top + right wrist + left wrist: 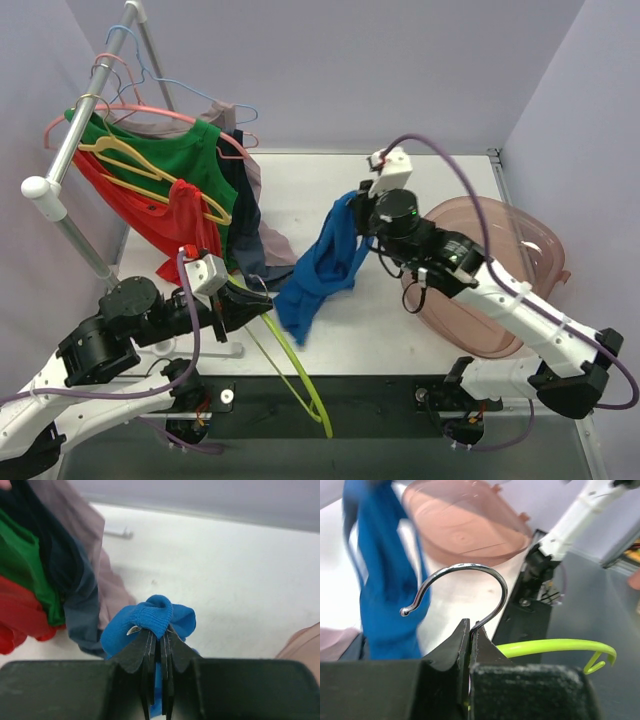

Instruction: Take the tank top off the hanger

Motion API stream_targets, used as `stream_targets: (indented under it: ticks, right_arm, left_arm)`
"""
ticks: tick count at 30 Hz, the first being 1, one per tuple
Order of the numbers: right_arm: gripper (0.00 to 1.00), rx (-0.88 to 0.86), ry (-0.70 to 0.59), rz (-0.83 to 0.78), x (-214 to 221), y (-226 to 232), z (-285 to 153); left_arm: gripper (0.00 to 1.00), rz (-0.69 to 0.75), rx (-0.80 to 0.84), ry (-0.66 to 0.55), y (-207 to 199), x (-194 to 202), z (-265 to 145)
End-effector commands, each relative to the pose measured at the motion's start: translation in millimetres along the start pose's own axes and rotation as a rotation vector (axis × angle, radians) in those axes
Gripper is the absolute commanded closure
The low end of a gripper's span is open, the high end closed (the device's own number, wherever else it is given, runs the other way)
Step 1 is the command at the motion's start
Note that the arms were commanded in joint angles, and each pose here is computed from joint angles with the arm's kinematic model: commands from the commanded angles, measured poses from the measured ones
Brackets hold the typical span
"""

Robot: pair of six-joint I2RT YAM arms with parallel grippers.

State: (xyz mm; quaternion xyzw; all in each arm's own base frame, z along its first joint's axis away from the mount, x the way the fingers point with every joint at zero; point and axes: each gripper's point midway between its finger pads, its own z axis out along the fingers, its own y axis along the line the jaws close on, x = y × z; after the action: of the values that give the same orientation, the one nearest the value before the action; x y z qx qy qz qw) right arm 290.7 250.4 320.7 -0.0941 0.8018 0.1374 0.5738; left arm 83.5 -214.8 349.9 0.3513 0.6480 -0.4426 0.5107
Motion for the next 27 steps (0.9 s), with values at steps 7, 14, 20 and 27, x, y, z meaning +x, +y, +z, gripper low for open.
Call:
stream_targets:
  ticks: [7,14,20,27]
  right_arm:
    - [1.00,0.161,-0.330,-0.055,-148.3,-55.6,-75.8]
    - [1.00,0.335,-0.491,-0.123,-215.6,-92.4,-107.8]
    - [1.00,0.484,-0.622,-0.122,-263.0,-127.5,-146.3]
    - [1.00,0.578,-0.691,-0.131,-294.1,-154.4,-183.3]
  left_arm:
    - [1.00,0.068,-0.197,0.117,49.2,48.8,19.3]
    - [1.00,0.091,-0.302,0.171,76.2,81.6,27.7]
    - [1.00,0.125,-0.403,0.065,96.5,80.2,19.9]
    - [1.00,0.138,-0.439,0.058,102.2,82.6,10.5]
